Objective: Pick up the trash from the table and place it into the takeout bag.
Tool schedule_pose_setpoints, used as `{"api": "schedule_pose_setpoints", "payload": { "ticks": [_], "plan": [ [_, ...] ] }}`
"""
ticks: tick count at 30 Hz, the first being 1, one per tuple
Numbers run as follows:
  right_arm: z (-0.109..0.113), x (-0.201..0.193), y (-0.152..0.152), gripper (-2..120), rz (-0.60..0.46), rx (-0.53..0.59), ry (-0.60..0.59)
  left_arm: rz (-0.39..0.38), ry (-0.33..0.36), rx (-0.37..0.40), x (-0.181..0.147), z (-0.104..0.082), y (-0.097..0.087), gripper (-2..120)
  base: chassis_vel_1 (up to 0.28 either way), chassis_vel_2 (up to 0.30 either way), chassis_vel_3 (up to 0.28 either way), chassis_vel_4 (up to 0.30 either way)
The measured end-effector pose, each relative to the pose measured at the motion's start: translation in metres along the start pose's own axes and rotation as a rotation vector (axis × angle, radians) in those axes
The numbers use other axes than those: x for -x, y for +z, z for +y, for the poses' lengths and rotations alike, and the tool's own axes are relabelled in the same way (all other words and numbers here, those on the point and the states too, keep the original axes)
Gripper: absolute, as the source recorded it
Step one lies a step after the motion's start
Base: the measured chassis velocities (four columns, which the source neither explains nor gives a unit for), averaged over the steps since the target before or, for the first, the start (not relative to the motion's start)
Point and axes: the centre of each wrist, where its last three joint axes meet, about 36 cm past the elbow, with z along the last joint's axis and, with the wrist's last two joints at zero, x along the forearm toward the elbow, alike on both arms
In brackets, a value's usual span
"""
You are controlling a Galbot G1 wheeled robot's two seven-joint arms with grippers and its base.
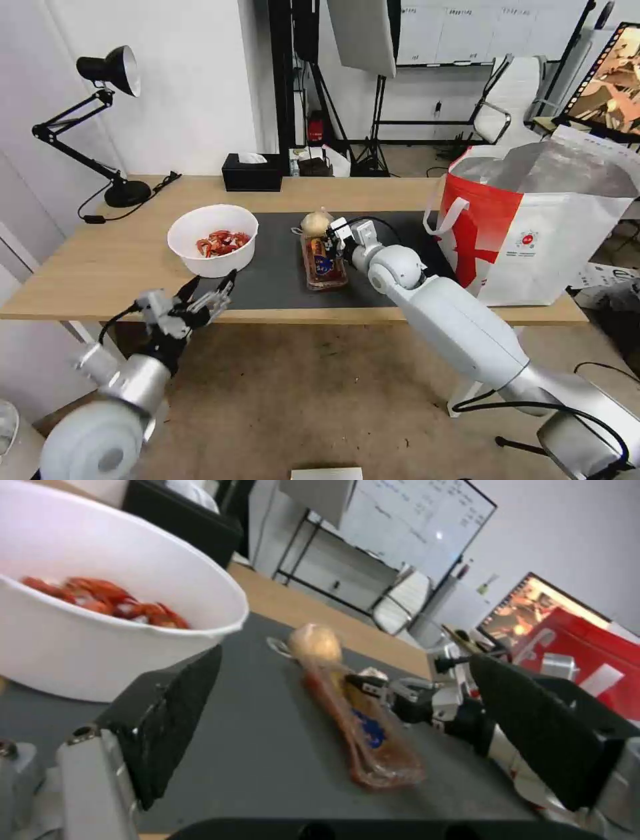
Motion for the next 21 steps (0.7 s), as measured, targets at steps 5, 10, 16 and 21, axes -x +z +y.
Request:
{"api": "schedule_pose_setpoints", "payload": {
  "ticks": [5, 10, 16, 21],
  "plan": [
    [0.0, -0.002, 0.001, 0, 0.015, 0.021, -0.002, 0.07, 0.041, -0.04, 0.013, 0.006, 0.006, 100, 0.0, 0.0, 0.0, 0.0],
    [0.002, -0.002, 0.002, 0, 0.022, 0.019, 0.001, 0.098, 0.058, -0.07, 0.025, 0.012, 0.012, 100, 0.0, 0.0, 0.0, 0.0],
    [0.004, -0.003, 0.001, 0, 0.035, 0.03, 0.009, 0.159, 0.106, -0.193, 0.071, 0.013, 0.013, 100, 0.0, 0.0, 0.0, 0.0],
    [0.005, -0.003, 0.0, 0, 0.037, 0.037, 0.011, 0.211, 0.077, -0.264, 0.101, 0.014, 0.013, 100, 0.0, 0.0, 0.0, 0.0]
  ]
}}
